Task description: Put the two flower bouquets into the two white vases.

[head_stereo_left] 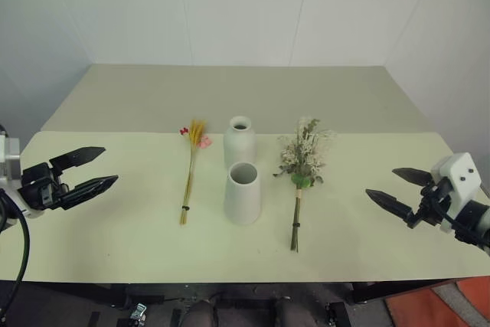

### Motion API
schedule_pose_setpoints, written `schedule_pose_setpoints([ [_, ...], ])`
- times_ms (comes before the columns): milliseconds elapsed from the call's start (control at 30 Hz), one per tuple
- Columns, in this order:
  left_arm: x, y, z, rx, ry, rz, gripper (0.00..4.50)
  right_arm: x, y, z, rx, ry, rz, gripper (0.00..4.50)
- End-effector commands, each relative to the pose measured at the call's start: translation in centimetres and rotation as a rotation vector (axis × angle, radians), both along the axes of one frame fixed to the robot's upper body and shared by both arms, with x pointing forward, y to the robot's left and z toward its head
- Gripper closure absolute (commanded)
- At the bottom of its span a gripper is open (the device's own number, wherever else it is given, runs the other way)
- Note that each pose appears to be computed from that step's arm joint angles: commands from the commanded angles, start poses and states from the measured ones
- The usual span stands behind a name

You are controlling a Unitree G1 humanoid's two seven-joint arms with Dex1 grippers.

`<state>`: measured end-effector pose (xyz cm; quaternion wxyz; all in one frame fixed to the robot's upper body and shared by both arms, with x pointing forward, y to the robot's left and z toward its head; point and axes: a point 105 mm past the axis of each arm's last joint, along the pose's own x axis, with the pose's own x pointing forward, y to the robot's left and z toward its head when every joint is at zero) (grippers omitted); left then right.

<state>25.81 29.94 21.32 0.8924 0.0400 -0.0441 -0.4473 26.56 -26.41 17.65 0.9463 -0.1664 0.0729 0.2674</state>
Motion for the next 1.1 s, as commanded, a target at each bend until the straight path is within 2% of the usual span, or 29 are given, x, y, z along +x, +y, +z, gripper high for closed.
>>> schedule_pose_setpoints([
  [33,0.0,-0.1,0.9,0.021,-0.032,-0.009,0.0,-0.3,-0.1,2.0,0.011,-0.089,0.014,0.02],
  [433,0.0,-0.2,1.0,0.023,-0.034,-0.012,0.0,0.0,-0.1,1.8,0.024,-0.061,0.002,0.02],
  [567,0.0,-0.7,0.8,0.038,-0.022,-0.032,0.0,0.9,2.0,1.8,0.059,-0.001,0.018,0.02],
  [700,0.1,-1.3,0.8,0.071,-0.024,-0.065,0.0,2.5,3.9,1.6,0.036,0.135,-0.034,0.02],
  [833,0.4,-1.3,1.3,0.075,-0.036,-0.073,0.0,3.2,6.0,2.4,0.138,0.294,-0.062,0.02],
  [900,0.5,-1.3,1.3,0.079,-0.036,-0.075,0.0,3.1,7.4,2.2,0.133,0.382,-0.06,0.02],
  [1000,0.6,-1.4,1.1,0.079,-0.033,-0.082,0.0,2.9,9.8,1.7,0.118,0.405,-0.022,0.02],
  [1100,0.7,-1.5,0.8,0.08,-0.029,-0.091,0.0,3.3,10.2,0.0,0.118,0.436,-0.083,0.02],
])
